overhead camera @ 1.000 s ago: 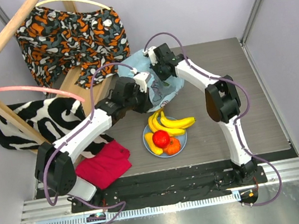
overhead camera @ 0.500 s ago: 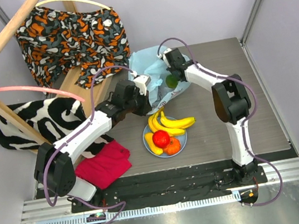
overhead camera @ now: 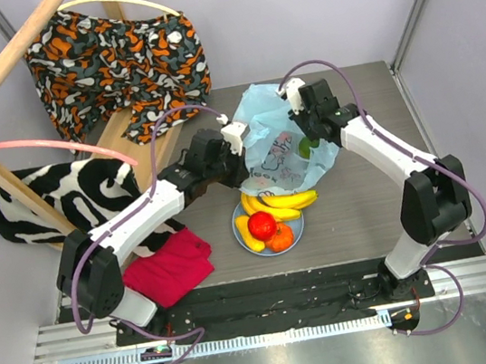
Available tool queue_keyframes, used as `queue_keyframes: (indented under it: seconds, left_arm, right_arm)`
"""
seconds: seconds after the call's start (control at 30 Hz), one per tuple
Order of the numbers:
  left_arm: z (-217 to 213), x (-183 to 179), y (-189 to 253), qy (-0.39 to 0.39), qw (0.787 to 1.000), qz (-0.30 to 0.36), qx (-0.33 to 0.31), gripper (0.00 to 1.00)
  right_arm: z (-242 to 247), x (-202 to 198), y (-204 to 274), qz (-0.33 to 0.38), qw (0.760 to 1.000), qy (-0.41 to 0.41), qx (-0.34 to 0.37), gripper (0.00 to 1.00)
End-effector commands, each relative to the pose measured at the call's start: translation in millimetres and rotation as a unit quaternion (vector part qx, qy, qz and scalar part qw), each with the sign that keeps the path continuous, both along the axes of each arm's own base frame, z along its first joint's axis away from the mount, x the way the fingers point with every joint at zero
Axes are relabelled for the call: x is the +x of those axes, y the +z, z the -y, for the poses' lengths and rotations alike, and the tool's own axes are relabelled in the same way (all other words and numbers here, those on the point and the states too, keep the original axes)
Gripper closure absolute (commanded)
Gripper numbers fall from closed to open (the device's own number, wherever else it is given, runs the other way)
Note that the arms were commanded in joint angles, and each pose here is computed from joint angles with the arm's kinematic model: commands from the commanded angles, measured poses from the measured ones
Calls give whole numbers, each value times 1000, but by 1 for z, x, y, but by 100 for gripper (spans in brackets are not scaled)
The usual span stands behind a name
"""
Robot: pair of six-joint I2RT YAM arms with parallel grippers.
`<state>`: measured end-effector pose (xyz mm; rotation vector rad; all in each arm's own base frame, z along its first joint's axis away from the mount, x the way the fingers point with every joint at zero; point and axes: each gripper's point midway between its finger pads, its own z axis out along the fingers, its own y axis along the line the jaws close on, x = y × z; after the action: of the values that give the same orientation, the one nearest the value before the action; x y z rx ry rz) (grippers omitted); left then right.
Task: Take the fake fruits out of the plastic bag
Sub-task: Adjust the plastic bag at the center of the board, then take out the fake fruit from the plastic bag.
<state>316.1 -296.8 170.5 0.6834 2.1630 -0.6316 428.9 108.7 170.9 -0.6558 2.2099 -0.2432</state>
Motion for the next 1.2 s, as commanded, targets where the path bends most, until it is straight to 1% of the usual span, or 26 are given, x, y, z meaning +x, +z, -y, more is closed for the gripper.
queue_keyframes:
  seconds: [0.0,0.03,0.13,0.17,0.2,0.3,0.37,0.4,0.43,0.47,0.5,0.53,0.63,0.77,0.93,1.07,1.17]
  left_arm:
    - [22,5,26,-26,998,45,-20,100]
    - [23,5,28,-26,998,46,-21,100]
    - [26,6,28,-29,998,47,-21,100]
    - [27,6,30,-29,998,49,-22,100]
    - [27,6,30,-29,998,49,-21,100]
    - [28,9,31,-28,998,52,-21,100]
    - [28,10,30,-27,998,53,-19,100]
    - [28,10,31,-28,998,52,-19,100]
    - [28,10,31,-27,998,53,-19,100]
    - [28,10,30,-27,998,52,-19,100]
    - [28,10,28,-27,998,50,-17,100]
    - [28,10,28,-26,998,50,-16,100]
    - [28,9,27,-26,998,47,-18,100]
    - [29,10,26,-25,998,45,-18,100]
    - [29,9,25,-26,999,43,-17,100]
    - [28,8,21,-25,999,39,-14,100]
    - [27,9,20,-23,999,38,-11,100]
  right_arm:
    - [-47,-14,15,-30,991,107,75,66]
    - [-57,-14,21,-30,988,127,78,65]
    - [-67,-14,11,-47,983,167,60,66]
    - [-70,-15,-1,-68,980,177,57,67]
    - [-71,-15,-5,-75,978,190,48,67]
    - [-69,-14,-24,-99,973,208,23,68]
    - [-64,-10,-35,-109,974,200,6,66]
    - [-57,-6,-39,-110,977,185,-13,64]
    - [-54,-3,-49,-119,977,177,-22,56]
    - [-48,1,-49,-115,979,163,-37,48]
    - [-43,5,-51,-113,981,152,-48,42]
    - [-40,9,-53,-112,982,143,-54,34]
    - [-30,21,-53,-99,986,118,-70,26]
    - [-14,35,-61,-94,985,95,-104,25]
    - [10,53,-71,-90,987,57,-122,25]
    - [22,61,-104,-117,982,46,-141,22]
    - [30,70,-117,-124,982,31,-140,20]
